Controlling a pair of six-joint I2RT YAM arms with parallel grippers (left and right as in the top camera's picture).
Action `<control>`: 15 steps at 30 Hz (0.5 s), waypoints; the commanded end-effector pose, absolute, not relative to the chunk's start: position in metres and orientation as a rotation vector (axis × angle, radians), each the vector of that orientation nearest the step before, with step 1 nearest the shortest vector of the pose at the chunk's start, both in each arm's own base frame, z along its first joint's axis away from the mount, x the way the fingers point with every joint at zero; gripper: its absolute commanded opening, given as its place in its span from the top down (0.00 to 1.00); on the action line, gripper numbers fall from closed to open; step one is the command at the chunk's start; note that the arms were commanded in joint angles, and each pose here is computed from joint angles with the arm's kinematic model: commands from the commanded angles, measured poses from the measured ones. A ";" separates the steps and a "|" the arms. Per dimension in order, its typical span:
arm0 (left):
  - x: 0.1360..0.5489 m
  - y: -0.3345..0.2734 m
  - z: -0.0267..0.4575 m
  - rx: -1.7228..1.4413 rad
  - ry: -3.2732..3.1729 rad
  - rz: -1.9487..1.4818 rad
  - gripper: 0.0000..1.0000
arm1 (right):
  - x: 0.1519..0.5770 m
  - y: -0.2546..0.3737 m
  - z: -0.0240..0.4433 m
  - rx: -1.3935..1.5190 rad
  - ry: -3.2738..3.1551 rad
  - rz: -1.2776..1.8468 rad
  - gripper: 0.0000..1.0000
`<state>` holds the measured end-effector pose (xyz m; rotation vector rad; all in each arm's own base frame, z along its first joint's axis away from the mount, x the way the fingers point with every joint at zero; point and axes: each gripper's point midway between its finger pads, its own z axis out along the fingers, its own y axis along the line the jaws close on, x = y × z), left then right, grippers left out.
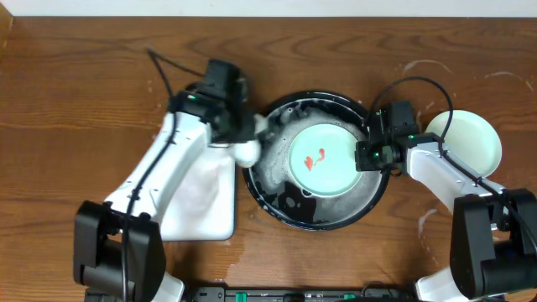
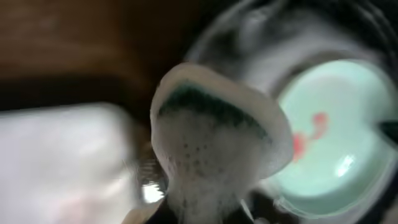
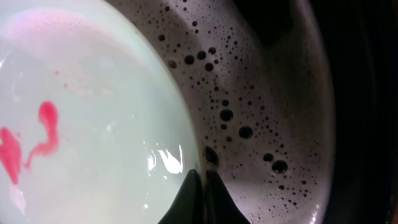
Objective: Clean dirty plates on tray and stack at the side
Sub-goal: 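Scrub the red-marked plate with the sponge while the right gripper holds it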
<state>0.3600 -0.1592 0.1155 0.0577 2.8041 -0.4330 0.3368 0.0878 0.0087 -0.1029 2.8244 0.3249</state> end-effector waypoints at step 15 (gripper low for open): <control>0.317 -0.346 0.005 0.113 2.948 -0.902 0.93 | 0.328 0.108 0.007 -0.207 2.832 0.368 0.99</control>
